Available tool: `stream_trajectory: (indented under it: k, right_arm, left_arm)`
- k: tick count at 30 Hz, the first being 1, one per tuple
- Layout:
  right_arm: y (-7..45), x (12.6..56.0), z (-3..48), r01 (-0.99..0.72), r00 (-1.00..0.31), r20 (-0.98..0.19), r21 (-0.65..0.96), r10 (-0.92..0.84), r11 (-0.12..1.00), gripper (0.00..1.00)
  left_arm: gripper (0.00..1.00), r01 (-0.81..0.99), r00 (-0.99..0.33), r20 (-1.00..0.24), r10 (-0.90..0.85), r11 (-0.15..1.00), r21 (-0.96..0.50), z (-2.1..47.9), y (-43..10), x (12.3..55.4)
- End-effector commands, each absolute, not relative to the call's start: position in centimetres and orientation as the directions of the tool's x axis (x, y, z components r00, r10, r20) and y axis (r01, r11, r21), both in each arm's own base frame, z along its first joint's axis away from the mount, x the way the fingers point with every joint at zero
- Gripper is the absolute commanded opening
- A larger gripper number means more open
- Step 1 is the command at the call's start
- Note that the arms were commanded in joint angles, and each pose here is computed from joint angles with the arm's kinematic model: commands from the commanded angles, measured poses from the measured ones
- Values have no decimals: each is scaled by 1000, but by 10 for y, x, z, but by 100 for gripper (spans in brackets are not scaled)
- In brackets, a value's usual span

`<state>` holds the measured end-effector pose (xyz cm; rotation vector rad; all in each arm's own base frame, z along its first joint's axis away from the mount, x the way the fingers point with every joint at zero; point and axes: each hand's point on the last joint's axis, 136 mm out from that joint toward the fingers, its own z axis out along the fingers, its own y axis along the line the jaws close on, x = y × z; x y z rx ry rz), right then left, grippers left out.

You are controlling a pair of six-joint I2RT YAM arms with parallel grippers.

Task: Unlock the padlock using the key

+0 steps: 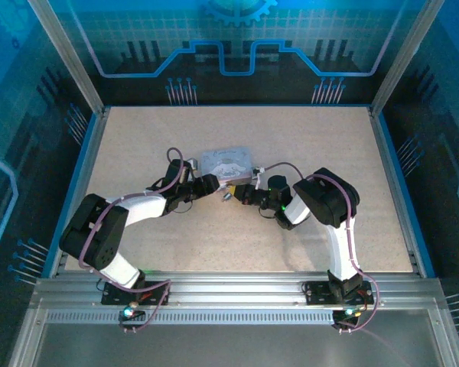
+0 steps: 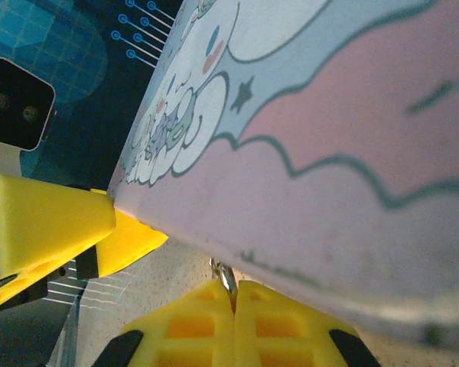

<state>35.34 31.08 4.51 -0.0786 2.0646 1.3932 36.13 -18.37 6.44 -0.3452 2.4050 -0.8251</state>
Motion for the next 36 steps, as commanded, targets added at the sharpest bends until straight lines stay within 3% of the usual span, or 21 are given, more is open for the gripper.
stream_trajectory:
  k: [1, 14, 21, 30, 36]
  right_arm:
    - [306, 349, 40, -370, -801, -525, 812, 289, 451, 0]
    - [289, 369, 68, -312, -741, -499, 848, 449, 428, 0]
    - [269, 371, 70, -287, -710, -515, 834, 480, 471, 0]
    - [258, 365, 63, -266, -716, -514, 826, 472, 496, 0]
    - [245, 348, 75, -314, -714, -599, 736, 362, 600, 0]
  left_arm:
    - [71, -95, -829, -408, -384, 814, -573, 46, -173, 346]
    - [71, -101, -831, -401, -385, 814, -572, 42, -173, 344]
    - [71, -97, -829, -406, -386, 813, -574, 44, -172, 344]
    - [74, -85, -821, -416, -392, 804, -589, 54, -174, 346]
    - [78, -24, -778, -496, -385, 807, -590, 86, -167, 344]
